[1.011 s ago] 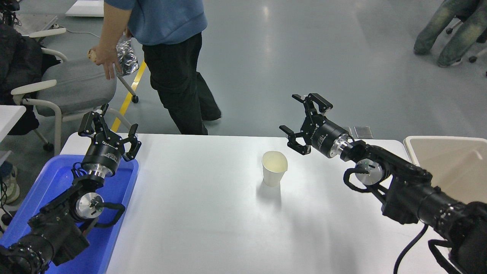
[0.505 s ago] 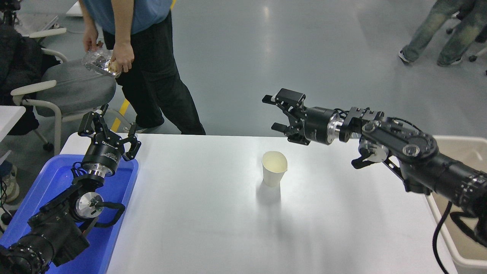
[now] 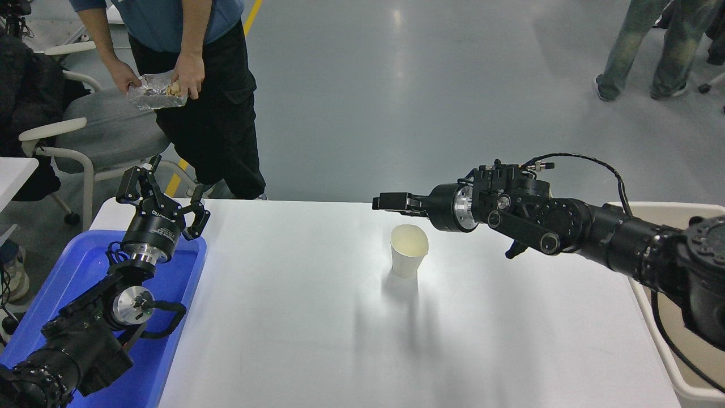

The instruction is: Dispose of the paper cup in the dustbin

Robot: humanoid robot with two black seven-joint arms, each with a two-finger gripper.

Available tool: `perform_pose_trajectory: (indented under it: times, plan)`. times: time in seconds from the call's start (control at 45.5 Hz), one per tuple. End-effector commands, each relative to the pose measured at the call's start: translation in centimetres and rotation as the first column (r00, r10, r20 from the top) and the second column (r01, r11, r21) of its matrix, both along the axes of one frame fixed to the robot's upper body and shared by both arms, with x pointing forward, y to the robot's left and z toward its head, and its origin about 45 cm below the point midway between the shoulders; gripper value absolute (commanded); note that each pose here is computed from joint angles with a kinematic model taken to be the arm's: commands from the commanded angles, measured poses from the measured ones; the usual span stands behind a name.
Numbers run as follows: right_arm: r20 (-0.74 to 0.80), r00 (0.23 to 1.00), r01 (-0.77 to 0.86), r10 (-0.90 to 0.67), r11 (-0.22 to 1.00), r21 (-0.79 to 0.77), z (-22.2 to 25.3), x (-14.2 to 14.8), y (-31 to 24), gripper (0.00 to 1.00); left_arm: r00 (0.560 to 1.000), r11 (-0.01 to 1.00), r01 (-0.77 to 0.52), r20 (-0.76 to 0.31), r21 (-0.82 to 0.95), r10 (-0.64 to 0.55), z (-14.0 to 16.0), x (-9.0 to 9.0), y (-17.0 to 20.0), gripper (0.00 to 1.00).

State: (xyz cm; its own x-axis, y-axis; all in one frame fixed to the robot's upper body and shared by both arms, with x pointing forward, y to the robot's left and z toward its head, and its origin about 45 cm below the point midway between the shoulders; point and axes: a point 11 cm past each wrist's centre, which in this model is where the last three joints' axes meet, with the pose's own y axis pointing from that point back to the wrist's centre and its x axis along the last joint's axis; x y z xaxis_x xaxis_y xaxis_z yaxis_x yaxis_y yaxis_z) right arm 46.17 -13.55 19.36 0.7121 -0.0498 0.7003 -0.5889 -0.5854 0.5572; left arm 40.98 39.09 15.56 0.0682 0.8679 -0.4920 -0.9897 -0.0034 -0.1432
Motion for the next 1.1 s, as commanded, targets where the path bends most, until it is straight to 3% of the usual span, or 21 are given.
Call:
perform_pose_trajectory:
  times: [0.0, 0.725, 1.077]
  plan:
    - [0.073, 0.997, -0.024, 0.034, 0.990, -0.140, -1.2, 0.3, -1.9, 1.00, 1.000, 1.000, 0.000, 0.000, 0.000, 0.000, 0.0, 0.0, 0.0, 1.00]
    - [0.072, 0.997, -0.002, 0.023, 0.963, -0.271, -7.2, -0.8, -5.4, 0.97, 1.000, 1.000, -0.001, 0.000, 0.001, 0.001, 0.0, 0.0, 0.1, 1.00]
    - [0.053, 0.998, -0.021, 0.035, 0.967, -0.253, -7.9, -1.5, -5.3, 0.79, 1.000, 1.000, 0.000, 0.000, 0.000, 0.000, 0.0, 0.0, 0.0, 1.00]
